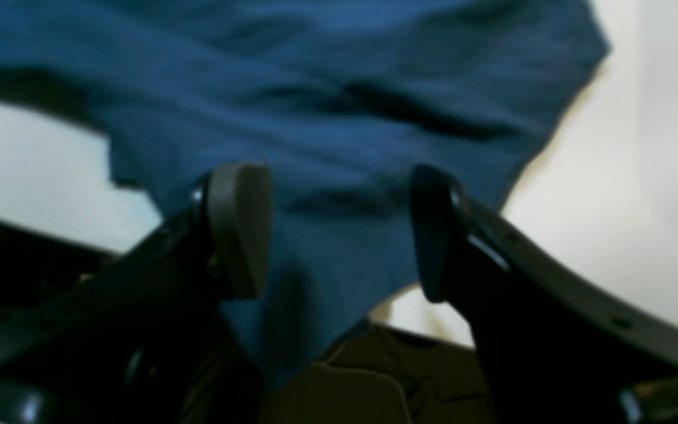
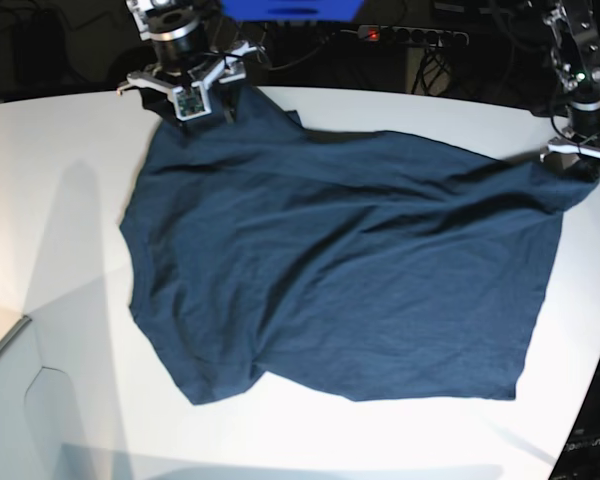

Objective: Layout the t-shirt on the table in an organized manner, then fold the t-shirt properly
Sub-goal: 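Grasp the collar edge with the right gripper and the shoulder with the left, then pull the collar edge taut between both grippers and fold it over the shirt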

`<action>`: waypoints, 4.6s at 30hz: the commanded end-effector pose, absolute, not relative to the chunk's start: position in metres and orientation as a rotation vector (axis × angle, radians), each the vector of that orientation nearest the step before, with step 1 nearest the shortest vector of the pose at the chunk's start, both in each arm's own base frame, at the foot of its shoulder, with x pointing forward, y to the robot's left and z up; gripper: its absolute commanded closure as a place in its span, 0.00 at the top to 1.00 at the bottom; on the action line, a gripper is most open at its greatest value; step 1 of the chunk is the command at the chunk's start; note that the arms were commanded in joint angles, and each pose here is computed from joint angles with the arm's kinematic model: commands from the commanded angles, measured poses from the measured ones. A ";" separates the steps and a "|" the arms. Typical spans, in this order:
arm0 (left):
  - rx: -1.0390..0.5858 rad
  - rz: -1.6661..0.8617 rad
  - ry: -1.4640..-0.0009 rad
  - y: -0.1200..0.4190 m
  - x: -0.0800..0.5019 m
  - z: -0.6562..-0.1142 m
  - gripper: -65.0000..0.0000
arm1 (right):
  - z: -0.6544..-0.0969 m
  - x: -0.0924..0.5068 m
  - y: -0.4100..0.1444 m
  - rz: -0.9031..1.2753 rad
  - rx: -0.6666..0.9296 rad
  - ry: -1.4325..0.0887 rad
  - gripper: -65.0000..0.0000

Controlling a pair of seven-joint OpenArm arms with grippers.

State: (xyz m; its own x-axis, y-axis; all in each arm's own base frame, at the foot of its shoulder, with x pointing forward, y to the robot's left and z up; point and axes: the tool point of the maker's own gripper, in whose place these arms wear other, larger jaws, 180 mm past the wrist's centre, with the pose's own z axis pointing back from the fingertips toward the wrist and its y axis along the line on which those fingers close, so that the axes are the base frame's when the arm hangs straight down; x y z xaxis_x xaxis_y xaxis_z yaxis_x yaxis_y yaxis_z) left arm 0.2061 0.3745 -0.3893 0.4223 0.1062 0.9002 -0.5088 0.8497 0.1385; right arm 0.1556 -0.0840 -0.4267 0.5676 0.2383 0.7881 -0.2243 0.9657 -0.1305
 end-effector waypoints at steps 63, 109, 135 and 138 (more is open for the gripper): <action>0.450 0.380 -1.135 0.366 0.194 -0.363 0.00 | -0.380 0.157 -0.142 0.218 -0.181 -1.017 0.00; 0.349 0.423 -1.290 0.383 0.354 -0.340 0.00 | -0.375 0.346 -0.143 0.216 -0.171 -1.239 0.00; 0.387 0.462 -1.117 0.403 0.299 -0.398 0.76 | -0.354 0.329 -0.164 0.238 -0.247 -1.218 0.56; 0.380 0.481 -1.051 0.404 0.287 -0.422 0.76 | -0.358 0.319 -0.164 0.242 -0.246 -1.202 0.56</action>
